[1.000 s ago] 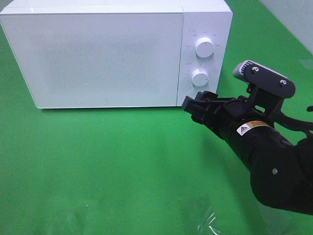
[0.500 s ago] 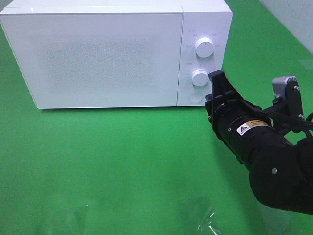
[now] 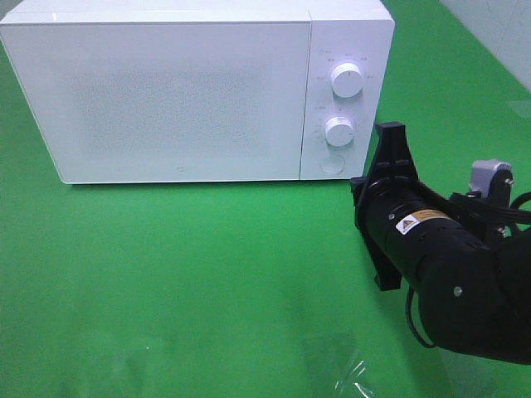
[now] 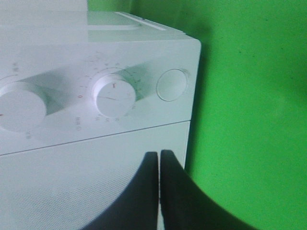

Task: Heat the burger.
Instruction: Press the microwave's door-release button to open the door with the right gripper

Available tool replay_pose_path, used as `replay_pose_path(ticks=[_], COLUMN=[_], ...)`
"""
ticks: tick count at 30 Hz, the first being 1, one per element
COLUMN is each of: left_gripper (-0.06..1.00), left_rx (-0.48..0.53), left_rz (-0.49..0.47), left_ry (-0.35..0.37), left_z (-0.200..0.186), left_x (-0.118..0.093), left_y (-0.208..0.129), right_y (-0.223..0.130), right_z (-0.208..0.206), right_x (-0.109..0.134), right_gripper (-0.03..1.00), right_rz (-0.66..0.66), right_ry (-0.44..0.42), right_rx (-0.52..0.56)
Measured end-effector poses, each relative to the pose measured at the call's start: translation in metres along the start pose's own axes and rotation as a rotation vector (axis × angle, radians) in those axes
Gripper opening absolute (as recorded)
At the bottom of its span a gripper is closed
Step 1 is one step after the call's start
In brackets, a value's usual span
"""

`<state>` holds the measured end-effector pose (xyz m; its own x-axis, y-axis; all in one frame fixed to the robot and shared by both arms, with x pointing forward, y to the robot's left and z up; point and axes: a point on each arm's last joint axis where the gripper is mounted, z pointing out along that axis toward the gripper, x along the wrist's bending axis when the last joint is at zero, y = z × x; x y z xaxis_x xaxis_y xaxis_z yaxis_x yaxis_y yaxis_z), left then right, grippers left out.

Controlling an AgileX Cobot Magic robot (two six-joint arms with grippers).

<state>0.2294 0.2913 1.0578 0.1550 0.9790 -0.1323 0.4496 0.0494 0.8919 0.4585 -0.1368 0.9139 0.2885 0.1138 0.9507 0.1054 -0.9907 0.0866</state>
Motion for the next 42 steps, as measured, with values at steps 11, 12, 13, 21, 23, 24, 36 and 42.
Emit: replay_pose_path(ticks=[11,12,13,21,23,24,36,42], left_gripper=[0.9,0.9,0.9,0.9,0.9,0.9,0.9,0.9], left_rx=[0.0,0.0,0.0,0.0,0.0,0.0,0.0,0.0], left_rz=[0.0,0.0,0.0,0.0,0.0,0.0,0.0,0.0], left_ry=[0.0,0.0,0.0,0.0,0.0,0.0,0.0,0.0], left_z=[0.0,0.0,0.0,0.0,0.0,0.0,0.0,0.0], left_x=[0.0,0.0,0.0,0.0,0.0,0.0,0.0,0.0], left_y=[0.0,0.0,0.0,0.0,0.0,0.0,0.0,0.0], right_y=[-0.02,-0.02,-0.018,-0.009,-0.007,-0.006,-0.006,-0.006], right_z=[0.027,0.03,0.037,0.056,0.061,0.067,0.089,0.099], right_x=[-0.008,-0.007,-0.004,0.002,0.002,-0.002,-0.012,-0.015], right_gripper=[0.01,0.01,0.01,0.01,0.01,0.01,0.01,0.01], right_rz=[0.08,0.081,0.084,0.106,0.106,0.105,0.122,0.126], right_ry=[-0.024,-0.022,-0.015,-0.025,-0.031,-0.051,-0.081,-0.085], right_rx=[0.038,0.037,0.034,0.016,0.008,0.004,-0.006,-0.008])
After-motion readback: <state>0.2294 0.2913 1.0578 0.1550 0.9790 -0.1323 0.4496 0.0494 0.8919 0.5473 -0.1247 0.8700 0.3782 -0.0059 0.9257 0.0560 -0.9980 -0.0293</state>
